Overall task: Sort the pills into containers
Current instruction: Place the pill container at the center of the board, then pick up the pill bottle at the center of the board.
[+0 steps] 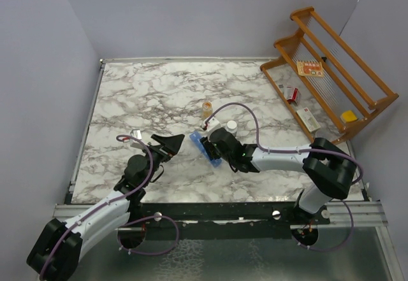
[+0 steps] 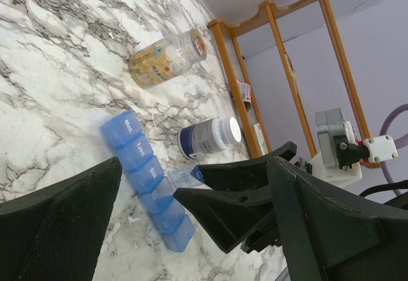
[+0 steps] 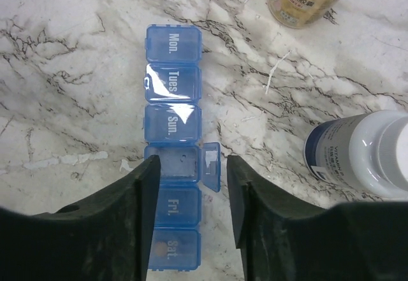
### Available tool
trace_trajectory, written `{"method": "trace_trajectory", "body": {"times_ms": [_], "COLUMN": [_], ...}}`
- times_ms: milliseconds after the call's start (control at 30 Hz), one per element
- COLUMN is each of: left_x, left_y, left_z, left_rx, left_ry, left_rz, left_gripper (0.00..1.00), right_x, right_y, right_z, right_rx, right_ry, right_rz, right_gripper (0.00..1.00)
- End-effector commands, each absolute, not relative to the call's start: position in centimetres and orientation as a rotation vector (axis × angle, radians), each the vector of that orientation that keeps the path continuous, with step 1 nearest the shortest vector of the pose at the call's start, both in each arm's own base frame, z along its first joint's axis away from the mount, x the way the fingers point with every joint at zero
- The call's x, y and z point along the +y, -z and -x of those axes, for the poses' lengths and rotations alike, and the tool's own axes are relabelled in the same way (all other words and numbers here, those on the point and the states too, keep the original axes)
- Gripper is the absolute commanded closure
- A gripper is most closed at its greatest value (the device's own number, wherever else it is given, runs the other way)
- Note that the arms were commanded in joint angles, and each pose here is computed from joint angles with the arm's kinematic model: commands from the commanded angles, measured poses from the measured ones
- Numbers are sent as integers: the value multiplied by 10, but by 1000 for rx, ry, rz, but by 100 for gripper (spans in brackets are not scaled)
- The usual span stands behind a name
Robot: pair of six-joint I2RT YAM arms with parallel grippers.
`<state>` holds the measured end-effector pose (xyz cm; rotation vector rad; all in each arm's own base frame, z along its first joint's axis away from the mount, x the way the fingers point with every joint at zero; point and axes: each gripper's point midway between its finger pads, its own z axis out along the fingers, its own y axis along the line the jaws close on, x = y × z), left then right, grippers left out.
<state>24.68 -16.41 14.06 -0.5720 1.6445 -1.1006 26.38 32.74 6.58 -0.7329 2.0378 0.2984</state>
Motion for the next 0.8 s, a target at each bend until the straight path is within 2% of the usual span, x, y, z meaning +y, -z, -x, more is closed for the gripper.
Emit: {"method": "trace_trajectory", "body": {"times_ms": [0, 167, 367, 467, 600, 767], "left_x": [-153, -154, -159, -164, -175, -177], "left_y": [-103, -107, -132, -151, -172, -180], "left_z": [-238, -240, -256, -269, -286, -307], "left_rx": [1713, 1710, 1695, 1678, 1670, 1670], "left_ry": [1024, 1012, 895, 828, 784, 715], "left_rz": [588, 564, 397, 298, 209, 142], "left_gripper": [1, 1, 1, 1, 1, 1], "right_x": [341, 339, 340, 334, 304, 274], "right_y": [-91, -114, -188, -226, -250, -259], "right_z": [-271, -275, -291, -314, -364, -405], "right_rx": [1985, 1947, 1822, 1782, 1821, 1818], "right_ry": [-361, -360, -346, -375, -547, -583], "right_rz": [686, 651, 587, 514, 382, 315], "right_gripper": [50, 45, 37, 15, 13, 13]}}
